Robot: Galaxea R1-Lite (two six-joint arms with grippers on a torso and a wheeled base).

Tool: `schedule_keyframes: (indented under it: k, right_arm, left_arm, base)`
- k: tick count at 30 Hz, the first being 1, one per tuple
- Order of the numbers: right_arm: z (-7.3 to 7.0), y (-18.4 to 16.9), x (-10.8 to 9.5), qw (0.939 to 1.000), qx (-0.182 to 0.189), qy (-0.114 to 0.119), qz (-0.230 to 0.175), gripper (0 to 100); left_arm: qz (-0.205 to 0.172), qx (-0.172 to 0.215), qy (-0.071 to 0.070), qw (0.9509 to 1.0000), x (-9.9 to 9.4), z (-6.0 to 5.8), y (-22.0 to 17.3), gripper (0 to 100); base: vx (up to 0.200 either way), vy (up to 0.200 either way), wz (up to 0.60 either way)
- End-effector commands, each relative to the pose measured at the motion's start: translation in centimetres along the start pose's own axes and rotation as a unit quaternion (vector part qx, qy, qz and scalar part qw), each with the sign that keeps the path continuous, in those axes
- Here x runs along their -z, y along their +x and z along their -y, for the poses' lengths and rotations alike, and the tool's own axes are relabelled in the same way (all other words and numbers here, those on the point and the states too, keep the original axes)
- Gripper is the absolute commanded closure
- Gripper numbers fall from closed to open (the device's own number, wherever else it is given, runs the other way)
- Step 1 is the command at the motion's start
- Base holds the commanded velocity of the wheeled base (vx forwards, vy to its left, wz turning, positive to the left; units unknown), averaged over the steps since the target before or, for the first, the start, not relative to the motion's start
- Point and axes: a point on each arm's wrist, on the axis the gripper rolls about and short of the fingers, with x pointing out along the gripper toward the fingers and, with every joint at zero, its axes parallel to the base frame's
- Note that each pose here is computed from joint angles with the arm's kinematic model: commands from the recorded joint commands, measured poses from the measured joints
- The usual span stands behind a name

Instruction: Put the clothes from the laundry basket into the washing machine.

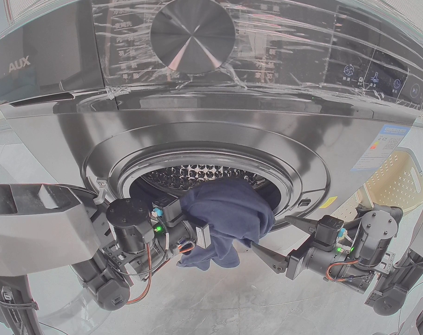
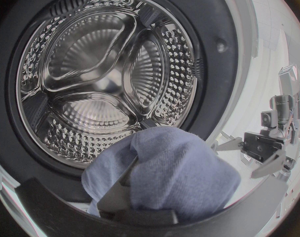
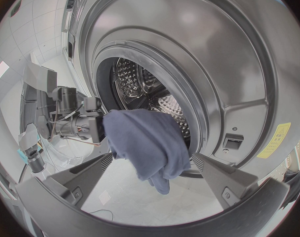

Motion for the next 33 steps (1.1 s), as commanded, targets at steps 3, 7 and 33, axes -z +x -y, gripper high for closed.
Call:
schedule_keyframes:
  k: [3, 7, 33]
  right_arm:
    - [-0.1, -0.1, 0.1, 1.0, -0.002, 0.0, -0.003, 0]
    - [-0.2, -0.1, 0.2, 1.0, -0.004, 0.0, -0.004, 0]
    - [-0.4, 0.3, 0.7, 0.9999, -0.007, 0.003, -0.015, 0]
  left_arm:
    - [0.017, -0.013, -0.009, 0.9997, 1.1, -2.0, 3.1, 100]
    - [0.056, -0.02, -0.018, 0.9981, 0.7, -2.8, 5.8, 100]
    - [0.088, -0.128, -0.02, 0.9877, -1.0, -7.8, 14.6, 100]
  base:
    - [0.0, 0.0, 0.0]
    - [0.0, 0.0, 0.0]
    - [0.0, 0.0, 0.0]
